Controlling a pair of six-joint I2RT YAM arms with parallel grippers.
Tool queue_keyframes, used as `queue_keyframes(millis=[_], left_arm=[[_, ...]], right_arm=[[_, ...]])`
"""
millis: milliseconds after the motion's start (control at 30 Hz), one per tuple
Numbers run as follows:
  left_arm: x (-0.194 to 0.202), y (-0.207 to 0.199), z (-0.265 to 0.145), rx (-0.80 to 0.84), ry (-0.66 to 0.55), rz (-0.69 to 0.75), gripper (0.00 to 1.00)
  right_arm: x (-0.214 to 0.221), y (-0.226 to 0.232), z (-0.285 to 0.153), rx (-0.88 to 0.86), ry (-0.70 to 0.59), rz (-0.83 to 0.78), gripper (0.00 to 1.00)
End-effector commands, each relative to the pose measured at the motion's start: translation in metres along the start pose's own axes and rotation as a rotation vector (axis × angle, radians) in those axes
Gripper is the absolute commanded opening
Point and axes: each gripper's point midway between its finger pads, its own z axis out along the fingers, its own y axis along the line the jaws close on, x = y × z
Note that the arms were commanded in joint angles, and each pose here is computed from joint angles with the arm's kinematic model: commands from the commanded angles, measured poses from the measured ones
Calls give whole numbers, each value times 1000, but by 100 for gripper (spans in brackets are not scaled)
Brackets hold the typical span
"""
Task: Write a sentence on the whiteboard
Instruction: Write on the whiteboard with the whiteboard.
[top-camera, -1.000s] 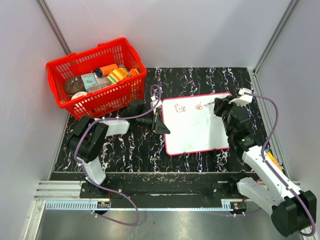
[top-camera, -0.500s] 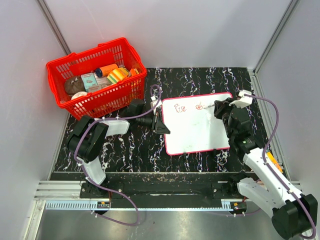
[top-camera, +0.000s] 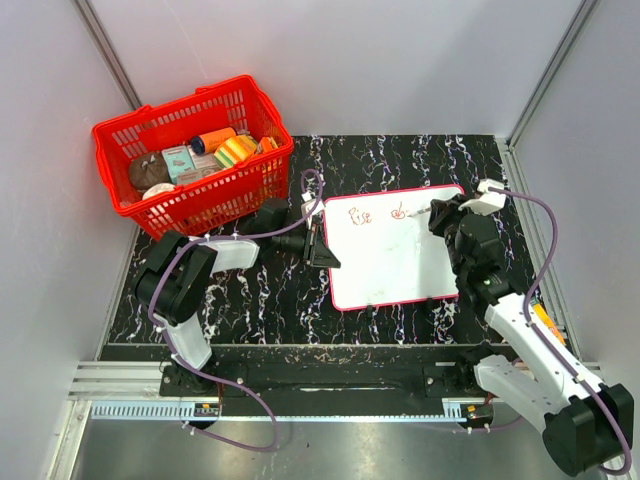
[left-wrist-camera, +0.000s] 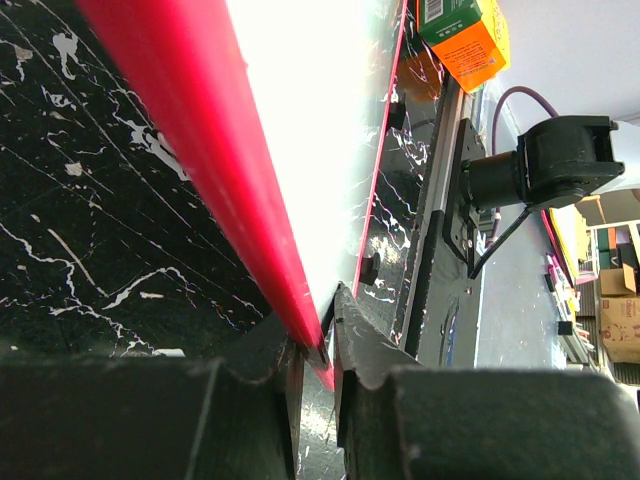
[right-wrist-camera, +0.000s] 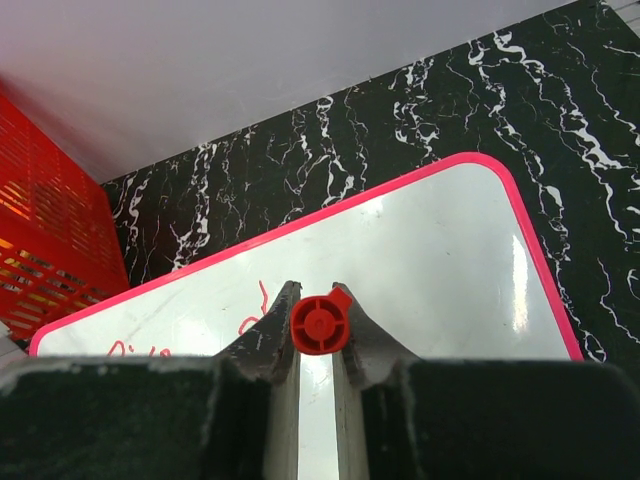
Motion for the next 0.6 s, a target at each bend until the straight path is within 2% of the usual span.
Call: queue_keyframes(millis=[0,333,567], left_arm=[[8,7,8,-54,21,88,0],[9,7,9,-53,23,88,0],[8,7,9,-52,22,91,0]], right_arm=[[-28,0,6,38,-83,15,0],[-37,13,12,-10,-104,33,0],[-26,21,16,-46,-55,30,0]])
